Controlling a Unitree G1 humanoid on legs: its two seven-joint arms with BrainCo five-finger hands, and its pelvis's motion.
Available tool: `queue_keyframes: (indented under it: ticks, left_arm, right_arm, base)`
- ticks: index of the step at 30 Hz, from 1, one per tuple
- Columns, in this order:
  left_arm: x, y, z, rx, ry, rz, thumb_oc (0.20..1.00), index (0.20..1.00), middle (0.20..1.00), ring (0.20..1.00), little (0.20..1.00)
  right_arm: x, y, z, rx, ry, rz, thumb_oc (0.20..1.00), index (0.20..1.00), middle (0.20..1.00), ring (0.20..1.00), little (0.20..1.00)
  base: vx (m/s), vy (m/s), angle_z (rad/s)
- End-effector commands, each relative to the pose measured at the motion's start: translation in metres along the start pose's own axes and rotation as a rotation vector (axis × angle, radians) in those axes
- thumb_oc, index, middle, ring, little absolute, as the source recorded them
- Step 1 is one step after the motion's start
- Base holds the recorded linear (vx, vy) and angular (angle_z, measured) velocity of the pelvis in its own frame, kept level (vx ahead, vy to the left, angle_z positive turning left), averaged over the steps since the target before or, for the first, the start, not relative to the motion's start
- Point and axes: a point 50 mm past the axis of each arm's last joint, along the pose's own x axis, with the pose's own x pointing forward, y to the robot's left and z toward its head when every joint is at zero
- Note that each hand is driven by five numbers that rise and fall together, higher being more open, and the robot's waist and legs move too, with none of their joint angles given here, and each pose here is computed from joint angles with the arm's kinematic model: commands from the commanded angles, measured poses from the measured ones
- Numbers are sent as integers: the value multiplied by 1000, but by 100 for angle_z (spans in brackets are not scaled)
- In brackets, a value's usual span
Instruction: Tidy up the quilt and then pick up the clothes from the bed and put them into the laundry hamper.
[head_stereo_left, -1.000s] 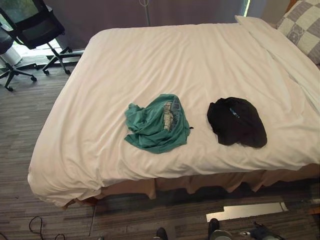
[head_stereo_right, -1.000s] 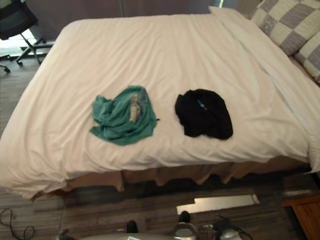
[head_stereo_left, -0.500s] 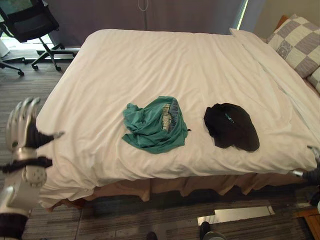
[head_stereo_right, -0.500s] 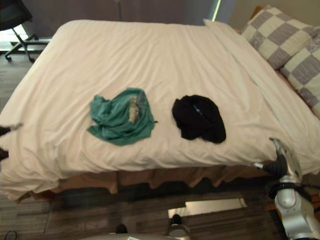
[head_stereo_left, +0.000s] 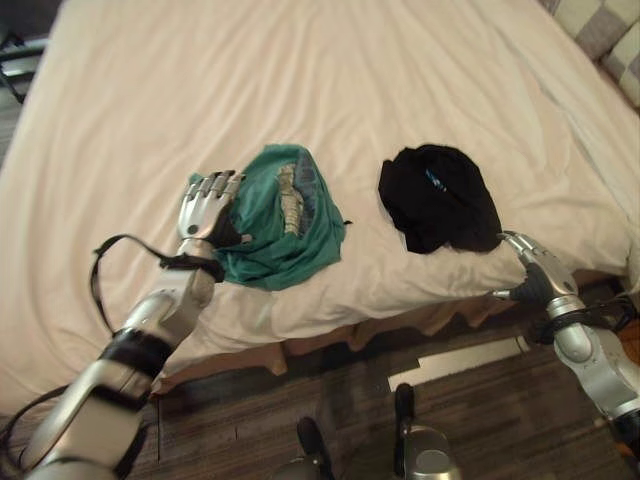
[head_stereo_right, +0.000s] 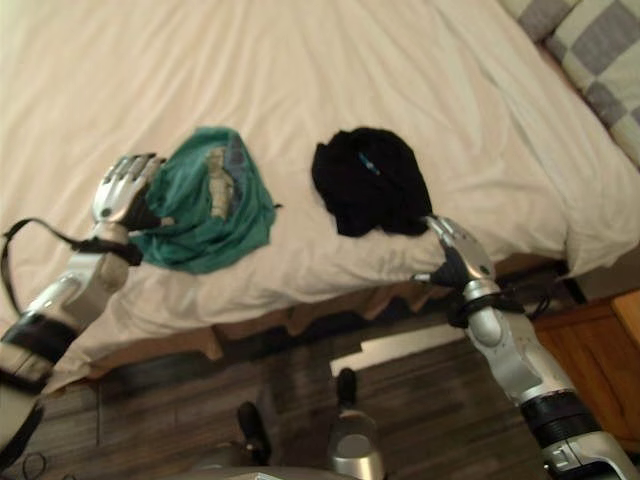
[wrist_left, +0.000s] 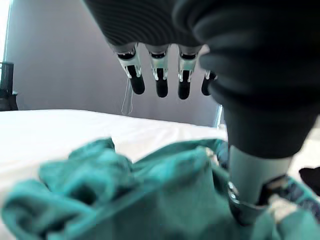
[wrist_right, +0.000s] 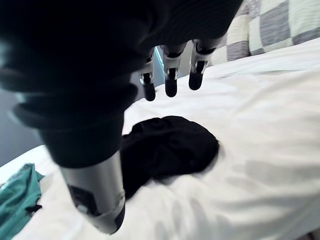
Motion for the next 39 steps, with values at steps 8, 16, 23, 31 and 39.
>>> queue_keyframes:
  ticks: [8,16,23,31,39]
  left_arm:
    - [-11,-62,-17,116,180,-307,200,200,200,200,200]
    - [-138,-148,-22,-521,426,-476,200,200,200,200,200]
    - [-218,-162,-49,-744,677,-512,200,200,200,200,200]
    - [-206,-153,7,-1256,540,-475,200,200,200,200,200]
    - [-178,-142,17,-1166,378,-534,200,200,200,200,200]
  right_arm:
    - [18,-50,24,-52,-146,-179,1000,1000,1000,1000,1000]
    - [69,-107,14,-288,-38,-258,1000,1000,1000,1000,1000]
    - [96,-149,-41,-434,330,-236,1000,1000,1000,1000,1000]
    - [45,-88,-120,-142,764,-40,200,200,200,200,200]
    - [-34,68,-98,364,703,160,200,200,200,200,200]
  base:
    - [-23,-8,-2]
    - [-6,-71,6]
    - [8,-52,35]
    - [32,4,48]
    - [7,67,11]
